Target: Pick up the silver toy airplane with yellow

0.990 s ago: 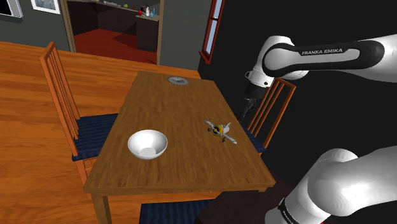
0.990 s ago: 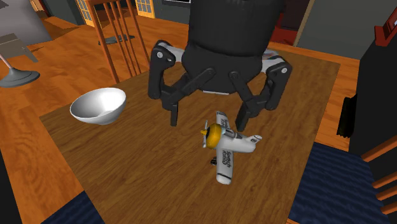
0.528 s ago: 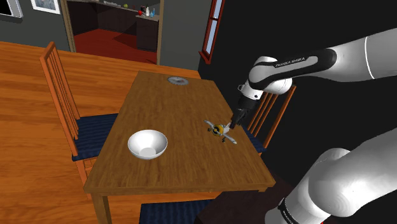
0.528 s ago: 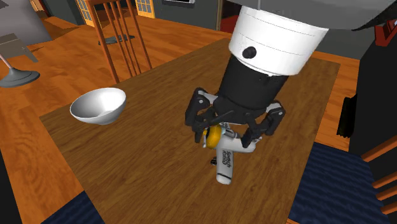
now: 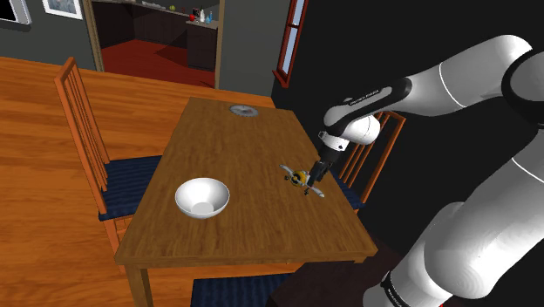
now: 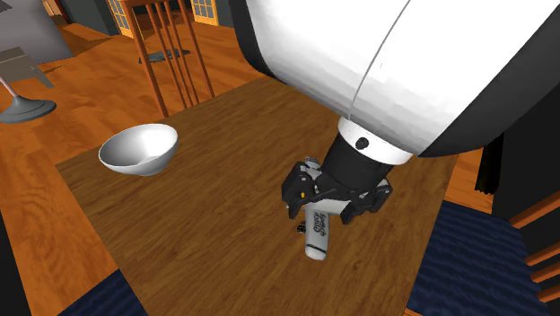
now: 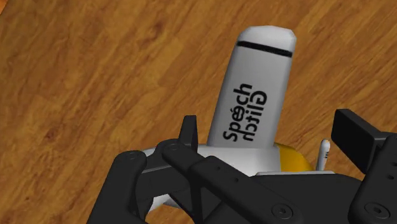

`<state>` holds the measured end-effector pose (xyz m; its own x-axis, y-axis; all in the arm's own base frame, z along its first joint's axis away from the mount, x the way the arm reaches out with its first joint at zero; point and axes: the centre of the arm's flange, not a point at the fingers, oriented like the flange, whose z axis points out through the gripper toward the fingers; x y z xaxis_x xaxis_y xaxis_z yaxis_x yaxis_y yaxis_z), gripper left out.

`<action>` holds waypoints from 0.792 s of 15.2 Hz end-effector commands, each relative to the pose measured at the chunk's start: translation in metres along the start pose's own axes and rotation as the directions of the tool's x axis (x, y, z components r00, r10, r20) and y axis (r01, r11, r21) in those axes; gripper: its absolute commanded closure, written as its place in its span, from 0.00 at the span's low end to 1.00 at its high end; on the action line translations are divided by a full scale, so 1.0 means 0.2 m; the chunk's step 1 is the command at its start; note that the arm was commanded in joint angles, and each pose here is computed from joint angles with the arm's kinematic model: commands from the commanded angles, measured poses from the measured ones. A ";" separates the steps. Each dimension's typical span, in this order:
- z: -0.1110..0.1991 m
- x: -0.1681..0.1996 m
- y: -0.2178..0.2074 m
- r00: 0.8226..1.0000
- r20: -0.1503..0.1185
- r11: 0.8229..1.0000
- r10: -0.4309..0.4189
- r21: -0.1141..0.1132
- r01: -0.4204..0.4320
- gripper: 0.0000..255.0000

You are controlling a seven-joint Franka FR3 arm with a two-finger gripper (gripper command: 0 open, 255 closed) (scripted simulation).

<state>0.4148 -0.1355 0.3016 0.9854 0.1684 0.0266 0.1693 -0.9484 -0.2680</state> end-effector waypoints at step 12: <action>0.14 0.00 0.05 1.000 -0.001 1.000 0.000 0.000 0.000 1.00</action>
<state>0.4163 -0.1363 0.2737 0.9852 0.1688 0.0297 0.1706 -0.9479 -0.2692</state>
